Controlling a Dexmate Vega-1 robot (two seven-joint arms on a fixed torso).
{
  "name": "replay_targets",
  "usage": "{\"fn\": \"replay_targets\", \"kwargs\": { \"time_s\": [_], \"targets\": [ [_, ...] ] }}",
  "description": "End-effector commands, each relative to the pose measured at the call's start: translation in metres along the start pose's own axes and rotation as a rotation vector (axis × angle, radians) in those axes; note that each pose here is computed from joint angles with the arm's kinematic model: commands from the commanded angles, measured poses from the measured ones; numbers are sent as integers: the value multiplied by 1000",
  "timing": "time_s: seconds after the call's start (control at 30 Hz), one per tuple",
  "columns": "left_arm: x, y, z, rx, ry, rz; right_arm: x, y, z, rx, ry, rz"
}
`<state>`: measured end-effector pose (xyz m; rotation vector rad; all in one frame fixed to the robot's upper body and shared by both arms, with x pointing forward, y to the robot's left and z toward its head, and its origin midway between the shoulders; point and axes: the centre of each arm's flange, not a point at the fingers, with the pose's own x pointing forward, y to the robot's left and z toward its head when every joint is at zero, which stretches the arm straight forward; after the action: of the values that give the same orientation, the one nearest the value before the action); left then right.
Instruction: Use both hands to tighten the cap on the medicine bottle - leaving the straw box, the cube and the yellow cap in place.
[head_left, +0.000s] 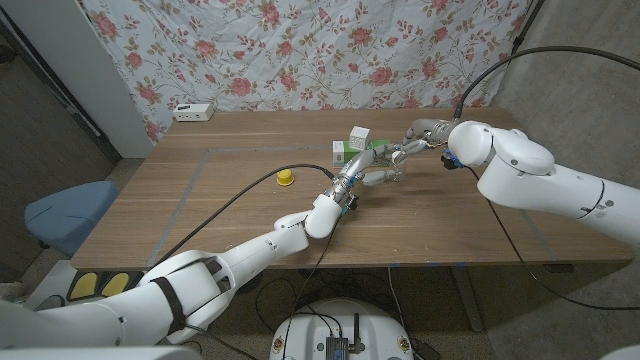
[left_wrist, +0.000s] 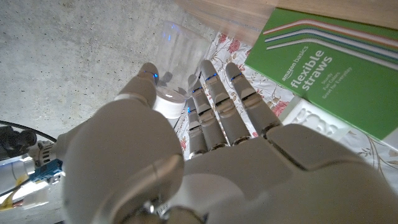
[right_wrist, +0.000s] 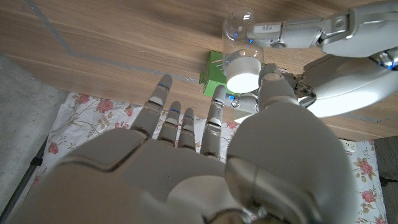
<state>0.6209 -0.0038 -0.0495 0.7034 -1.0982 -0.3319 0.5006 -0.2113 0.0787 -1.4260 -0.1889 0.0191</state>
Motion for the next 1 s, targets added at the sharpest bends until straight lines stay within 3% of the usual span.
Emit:
{"fn": "replay_targets", "kwargs": {
  "time_s": [0.03,1.0],
  "targets": [
    [3,2,-1,-3,-3,-4,3,3,2,-11,1,-15],
    [4,-1,-2,-9,3,-10,8,8,-3,-1,2,-67]
  ]
}}
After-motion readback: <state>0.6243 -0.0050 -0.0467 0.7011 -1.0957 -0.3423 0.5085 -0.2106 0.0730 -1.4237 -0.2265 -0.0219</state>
